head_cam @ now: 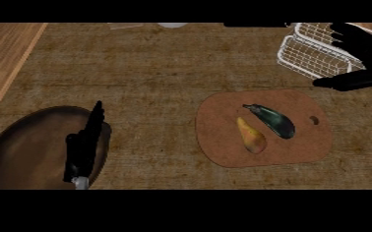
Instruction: Pick the eggplant from the cutting board and place it in the tiered basket
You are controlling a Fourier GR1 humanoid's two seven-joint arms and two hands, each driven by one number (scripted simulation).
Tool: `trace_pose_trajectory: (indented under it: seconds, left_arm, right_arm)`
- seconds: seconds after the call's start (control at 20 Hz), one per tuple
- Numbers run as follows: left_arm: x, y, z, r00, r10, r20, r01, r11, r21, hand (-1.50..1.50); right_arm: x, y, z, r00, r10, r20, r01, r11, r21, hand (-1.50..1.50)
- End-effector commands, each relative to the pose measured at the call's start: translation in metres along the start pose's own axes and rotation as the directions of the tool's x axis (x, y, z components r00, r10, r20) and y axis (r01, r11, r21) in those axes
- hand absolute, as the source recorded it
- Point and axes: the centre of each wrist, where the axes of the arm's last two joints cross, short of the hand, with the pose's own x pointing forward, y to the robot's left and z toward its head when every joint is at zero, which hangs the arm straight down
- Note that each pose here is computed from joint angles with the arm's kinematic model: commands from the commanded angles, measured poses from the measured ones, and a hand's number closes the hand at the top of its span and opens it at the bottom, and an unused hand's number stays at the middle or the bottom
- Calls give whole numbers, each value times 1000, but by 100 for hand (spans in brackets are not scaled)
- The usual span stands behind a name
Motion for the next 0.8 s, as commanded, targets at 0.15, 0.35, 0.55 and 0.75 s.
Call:
trace_pose_trajectory:
  seconds: [0.15,0.35,0.55,0.75]
  left_arm:
    - [-10,-10,9,999,-12,-32,12,1000,0,0]
    - [-19,-9,3,998,-10,-65,10,1000,8,0]
    - [-14,-9,11,999,-3,-47,4,1000,9,0]
    - [-28,3,3,998,25,-58,-24,1000,11,0]
  right_arm:
    - [57,3,-4,894,434,-111,-383,869,314,-150]
    - [78,41,3,784,618,-64,-557,744,369,-150]
    - [82,67,14,704,705,-78,-644,682,346,-150]
    - [100,95,15,694,713,-102,-649,681,340,-150]
